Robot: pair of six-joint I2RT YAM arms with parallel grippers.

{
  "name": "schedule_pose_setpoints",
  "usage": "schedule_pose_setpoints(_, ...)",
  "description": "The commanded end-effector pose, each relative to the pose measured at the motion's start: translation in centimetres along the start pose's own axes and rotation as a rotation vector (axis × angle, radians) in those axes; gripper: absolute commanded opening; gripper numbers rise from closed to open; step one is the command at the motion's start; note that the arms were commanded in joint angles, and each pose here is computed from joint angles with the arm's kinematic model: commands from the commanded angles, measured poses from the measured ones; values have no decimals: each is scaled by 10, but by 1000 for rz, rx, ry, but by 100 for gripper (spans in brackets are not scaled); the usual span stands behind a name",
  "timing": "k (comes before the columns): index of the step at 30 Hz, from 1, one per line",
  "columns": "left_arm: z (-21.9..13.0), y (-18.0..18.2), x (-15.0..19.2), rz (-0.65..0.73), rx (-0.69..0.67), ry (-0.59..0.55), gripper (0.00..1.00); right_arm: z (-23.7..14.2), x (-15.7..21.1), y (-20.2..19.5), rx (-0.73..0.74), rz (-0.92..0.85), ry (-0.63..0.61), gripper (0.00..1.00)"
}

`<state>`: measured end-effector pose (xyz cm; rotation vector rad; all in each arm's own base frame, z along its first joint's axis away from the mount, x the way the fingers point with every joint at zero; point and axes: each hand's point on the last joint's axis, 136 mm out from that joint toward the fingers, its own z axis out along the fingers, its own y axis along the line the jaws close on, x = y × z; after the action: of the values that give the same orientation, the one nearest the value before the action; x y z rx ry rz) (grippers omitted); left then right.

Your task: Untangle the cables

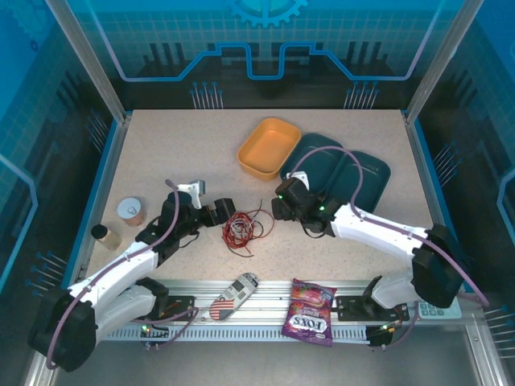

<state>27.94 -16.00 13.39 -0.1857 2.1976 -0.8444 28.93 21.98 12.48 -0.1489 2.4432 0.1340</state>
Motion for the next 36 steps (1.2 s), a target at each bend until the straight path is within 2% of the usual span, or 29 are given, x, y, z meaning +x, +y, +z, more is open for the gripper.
schedule_pose_setpoints(1,3,14,19,-22,-71,42,99,9,24,13,-28,23,121,81)
schedule_pose_setpoints(4,5,21,27,-33,-94,59,99,20,31,19,-29,29,172,80)
schedule_pose_setpoints(12,11,30,45,-19,-130,127,98,46,47,42,-80,33,261,66)
schedule_pose_setpoints(17,15,32,54,-12,-143,165,87,57,52,55,-130,42,284,58)
schedule_pose_setpoints(22,22,34,61,-8,-153,193,81,69,57,57,-119,38,316,47)
schedule_pose_setpoints(27,32,35,65,-16,-158,208,67,73,56,60,-122,37,320,32)
schedule_pose_setpoints(32,41,38,64,-25,-173,203,46,69,44,61,-125,30,284,19)
schedule_pose_setpoints(36,40,38,57,-10,-190,180,36,62,32,62,-135,14,245,8)
